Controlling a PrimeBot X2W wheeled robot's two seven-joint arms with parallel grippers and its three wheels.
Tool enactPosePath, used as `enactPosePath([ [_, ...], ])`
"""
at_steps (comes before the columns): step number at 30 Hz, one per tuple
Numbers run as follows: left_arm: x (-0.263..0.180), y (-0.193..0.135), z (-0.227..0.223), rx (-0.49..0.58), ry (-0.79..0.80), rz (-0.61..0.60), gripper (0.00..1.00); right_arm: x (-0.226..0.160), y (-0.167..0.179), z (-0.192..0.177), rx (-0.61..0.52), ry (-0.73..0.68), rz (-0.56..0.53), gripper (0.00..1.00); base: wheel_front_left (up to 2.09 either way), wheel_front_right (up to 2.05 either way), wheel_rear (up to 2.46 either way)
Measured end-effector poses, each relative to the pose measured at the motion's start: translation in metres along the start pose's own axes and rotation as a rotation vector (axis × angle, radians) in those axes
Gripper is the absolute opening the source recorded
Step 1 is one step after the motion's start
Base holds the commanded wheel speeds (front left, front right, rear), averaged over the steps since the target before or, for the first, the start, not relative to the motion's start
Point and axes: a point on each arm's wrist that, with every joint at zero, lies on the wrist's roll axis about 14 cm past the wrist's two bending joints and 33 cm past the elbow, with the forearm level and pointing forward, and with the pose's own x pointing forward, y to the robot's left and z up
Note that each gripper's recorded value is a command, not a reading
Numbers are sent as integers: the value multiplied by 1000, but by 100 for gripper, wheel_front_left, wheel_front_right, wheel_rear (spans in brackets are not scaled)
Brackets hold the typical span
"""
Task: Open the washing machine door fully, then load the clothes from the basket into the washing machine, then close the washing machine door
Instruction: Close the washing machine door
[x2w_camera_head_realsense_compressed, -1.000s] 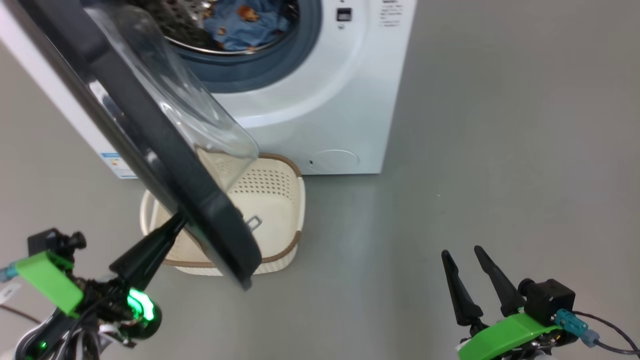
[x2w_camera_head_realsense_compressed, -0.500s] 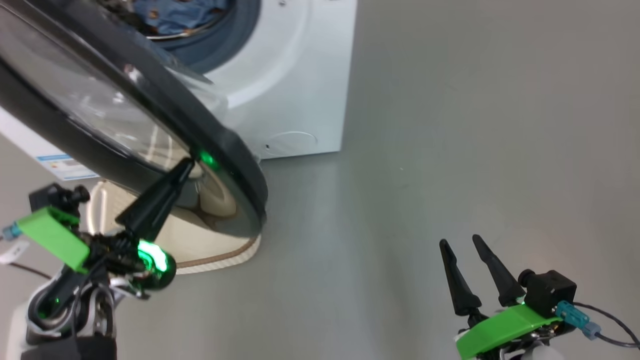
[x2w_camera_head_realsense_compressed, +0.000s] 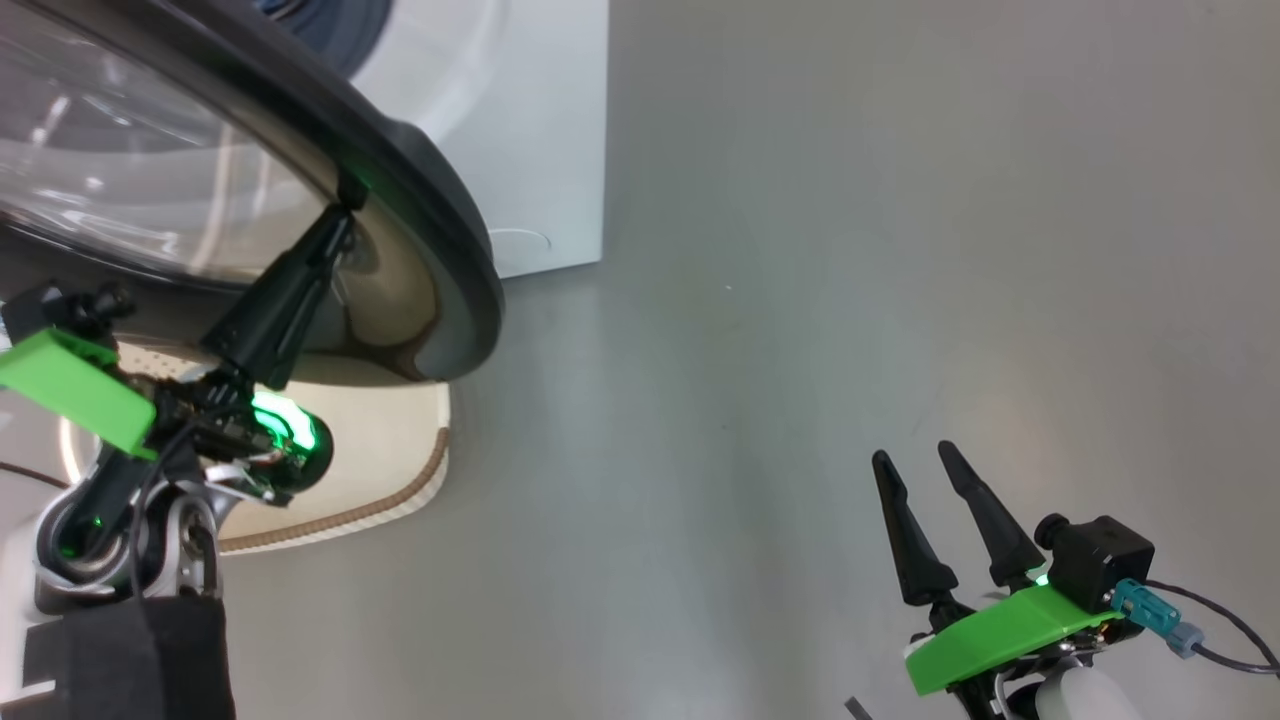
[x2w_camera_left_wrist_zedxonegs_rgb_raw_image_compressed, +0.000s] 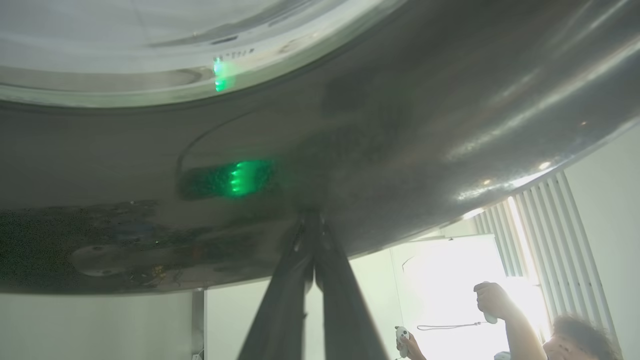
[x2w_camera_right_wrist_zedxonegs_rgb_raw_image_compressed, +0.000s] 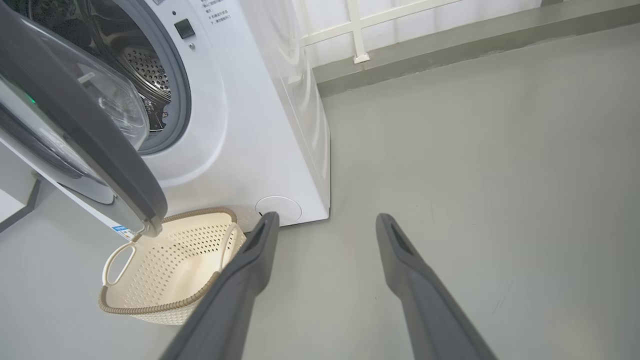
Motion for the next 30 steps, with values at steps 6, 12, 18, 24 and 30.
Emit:
enactPosePath([
  [6, 6, 9, 0, -5, 8, 12, 0, 2, -6, 2, -4, -6, -16, 100, 0, 0, 0],
  [12, 1, 5, 4, 7, -20, 15, 0, 3, -4, 8, 5, -23, -12, 100, 0, 0, 0],
  [18, -13, -3, 11, 39, -80, 27, 0, 5, 6, 15, 9, -44, 16, 100, 0, 0, 0],
  [24, -38, -10, 26, 85, -202, 59, 0, 5, 18, 22, 13, -65, 53, 100, 0, 0, 0],
  [30, -60, -20, 35, 121, -308, 70, 0, 0, 28, 29, 17, -84, 81, 100, 0, 0, 0],
])
